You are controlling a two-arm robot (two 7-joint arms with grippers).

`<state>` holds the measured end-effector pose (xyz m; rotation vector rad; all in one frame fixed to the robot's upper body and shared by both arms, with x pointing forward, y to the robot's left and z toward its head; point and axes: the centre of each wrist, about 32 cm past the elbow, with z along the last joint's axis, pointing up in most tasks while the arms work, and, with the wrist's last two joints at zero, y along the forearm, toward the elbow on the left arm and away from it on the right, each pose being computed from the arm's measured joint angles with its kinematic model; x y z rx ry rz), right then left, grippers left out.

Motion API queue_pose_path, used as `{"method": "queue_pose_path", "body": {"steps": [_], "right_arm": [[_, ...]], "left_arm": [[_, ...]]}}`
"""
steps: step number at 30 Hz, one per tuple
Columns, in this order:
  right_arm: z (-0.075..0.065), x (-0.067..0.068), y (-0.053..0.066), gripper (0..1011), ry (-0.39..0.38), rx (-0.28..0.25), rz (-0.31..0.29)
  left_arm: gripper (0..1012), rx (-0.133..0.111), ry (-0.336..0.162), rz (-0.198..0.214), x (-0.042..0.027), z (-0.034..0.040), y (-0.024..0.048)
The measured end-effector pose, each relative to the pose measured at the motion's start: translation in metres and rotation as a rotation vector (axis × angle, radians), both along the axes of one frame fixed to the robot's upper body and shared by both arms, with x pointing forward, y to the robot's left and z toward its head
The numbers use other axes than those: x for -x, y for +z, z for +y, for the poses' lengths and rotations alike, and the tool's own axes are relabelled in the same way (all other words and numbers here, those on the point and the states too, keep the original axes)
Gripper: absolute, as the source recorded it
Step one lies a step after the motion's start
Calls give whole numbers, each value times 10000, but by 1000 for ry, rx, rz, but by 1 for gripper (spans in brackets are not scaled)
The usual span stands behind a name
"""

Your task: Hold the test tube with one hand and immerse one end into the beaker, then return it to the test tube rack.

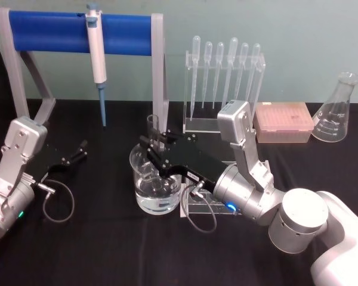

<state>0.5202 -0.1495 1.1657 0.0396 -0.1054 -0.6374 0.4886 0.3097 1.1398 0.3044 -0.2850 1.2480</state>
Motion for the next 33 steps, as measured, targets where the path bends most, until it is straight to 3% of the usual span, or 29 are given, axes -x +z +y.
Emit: {"method": "queue_pose_path", "body": {"steps": [33], "right_arm": [[0, 0, 0, 224, 0, 0, 0]], "left_arm": [[1000, 0, 0, 0, 0, 0, 0]]}}
